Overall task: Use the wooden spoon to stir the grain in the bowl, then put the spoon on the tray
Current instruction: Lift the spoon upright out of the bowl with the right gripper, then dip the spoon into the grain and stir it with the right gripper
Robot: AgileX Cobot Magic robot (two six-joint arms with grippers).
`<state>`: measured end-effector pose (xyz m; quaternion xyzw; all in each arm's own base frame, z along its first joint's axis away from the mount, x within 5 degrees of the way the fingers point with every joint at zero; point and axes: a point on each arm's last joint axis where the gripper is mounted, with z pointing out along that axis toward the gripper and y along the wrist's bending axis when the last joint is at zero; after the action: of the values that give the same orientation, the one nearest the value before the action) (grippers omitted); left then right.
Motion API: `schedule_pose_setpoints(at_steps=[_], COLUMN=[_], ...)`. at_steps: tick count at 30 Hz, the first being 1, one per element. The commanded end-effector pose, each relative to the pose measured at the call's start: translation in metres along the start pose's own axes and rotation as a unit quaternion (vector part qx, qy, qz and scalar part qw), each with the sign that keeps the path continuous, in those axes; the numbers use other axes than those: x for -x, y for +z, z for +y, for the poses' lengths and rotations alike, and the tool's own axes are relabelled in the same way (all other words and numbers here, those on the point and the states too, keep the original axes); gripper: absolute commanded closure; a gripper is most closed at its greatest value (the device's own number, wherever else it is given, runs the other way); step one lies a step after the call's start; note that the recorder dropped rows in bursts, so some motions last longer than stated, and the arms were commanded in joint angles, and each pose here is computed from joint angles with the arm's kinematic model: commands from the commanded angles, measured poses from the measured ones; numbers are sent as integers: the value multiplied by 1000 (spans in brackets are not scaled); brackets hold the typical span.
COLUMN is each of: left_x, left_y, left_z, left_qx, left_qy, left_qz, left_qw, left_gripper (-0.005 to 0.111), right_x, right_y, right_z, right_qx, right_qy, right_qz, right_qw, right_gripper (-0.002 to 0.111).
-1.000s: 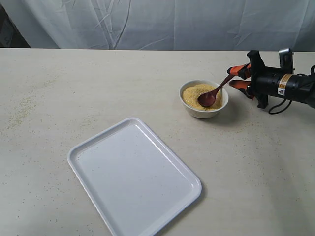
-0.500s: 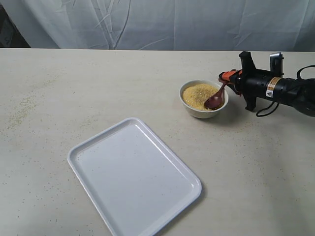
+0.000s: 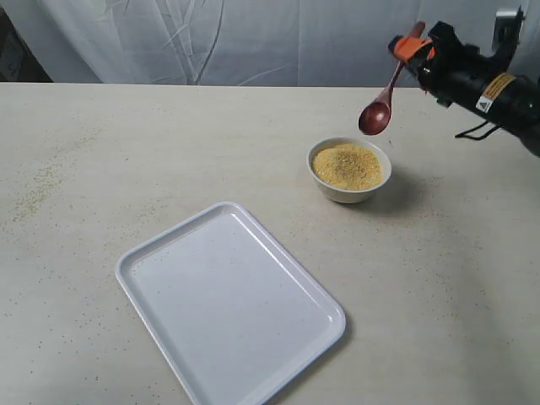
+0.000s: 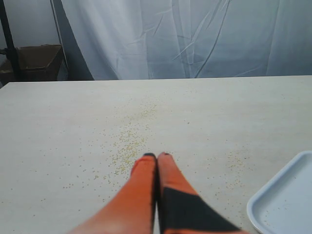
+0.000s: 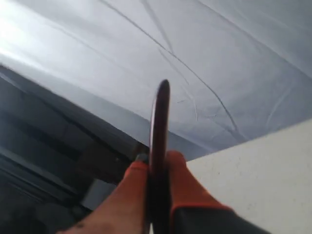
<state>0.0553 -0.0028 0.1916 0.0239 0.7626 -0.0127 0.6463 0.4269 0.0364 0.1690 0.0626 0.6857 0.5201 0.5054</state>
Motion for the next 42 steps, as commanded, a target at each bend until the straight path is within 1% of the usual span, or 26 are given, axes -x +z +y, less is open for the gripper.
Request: schedule_pose_setpoints(at_steps=[1,3,5,6,7,11,13,17,18,20,22,25,28,30,32,35,37,39,42], left_x=[0,0,0,0,0,0,0,0,0,0,0,0,0,0,0,0,0,0,0], left_y=[0,0,0,0,0,0,0,0,0,0,0,0,0,0,0,0,0,0,0], left_z=[0,0,0,0,0,0,0,0,0,0,0,0,0,0,0,0,0,0,0], left_qx=[-1,-1,-1,-1,-1,-1,-1,-1,-1,-1,-1,-1,-1,-1,-1,-1,-1,-1,-1], left_qy=[0,0,0,0,0,0,0,0,0,0,0,0,0,0,0,0,0,0,0], left_qz=[-7,-7,-7,-7,-7,-7,-7,-7,-7,-7,-7,-7,-7,-7,-7,-7,-7,-7,-7], left_qw=[1000,1000,1000,1000,1000,1000,1000,1000,1000,1000,1000,1000,1000,1000,1000,1000,1000,1000,1000], left_gripper=[107,107,107,107,107,107,107,107,107,107,107,107,107,107,107,107,107,107,107], right_x=[-11,-25,-43,-51,-57,-69,-71,-85,-89,-95,-98,-93,-80,-70,-64,-64,-70,-80,-92], right_y=[18,30,40,44,48,56,56,56,56,57,57,56,56,56,55,53,52,52,54], right_z=[34,38,40,41,41,31,22,10,10,11,15,25,41,50,51,38,28,15,9], right_qx=[-21,-36,-39,-39,-41,-76,-96,-93,-88,-78,-63,-41,-38,-50,-75,-128,-145,-152,-147], right_qy=[-225,-299,-375,-399,-411,-415,-398,-393,-377,-335,-326,-349,-362,-382,-406,-406,-394,-380,-340], right_qz=[58,74,97,106,106,83,76,102,110,124,136,145,129,119,118,130,141,154,156], right_qw=[972,951,921,910,904,903,909,909,916,931,933,925,922,915,903,896,897,900,915], right_gripper=[103,103,103,103,103,103,103,103,103,103,103,103,103,103,103,103,103,103,103])
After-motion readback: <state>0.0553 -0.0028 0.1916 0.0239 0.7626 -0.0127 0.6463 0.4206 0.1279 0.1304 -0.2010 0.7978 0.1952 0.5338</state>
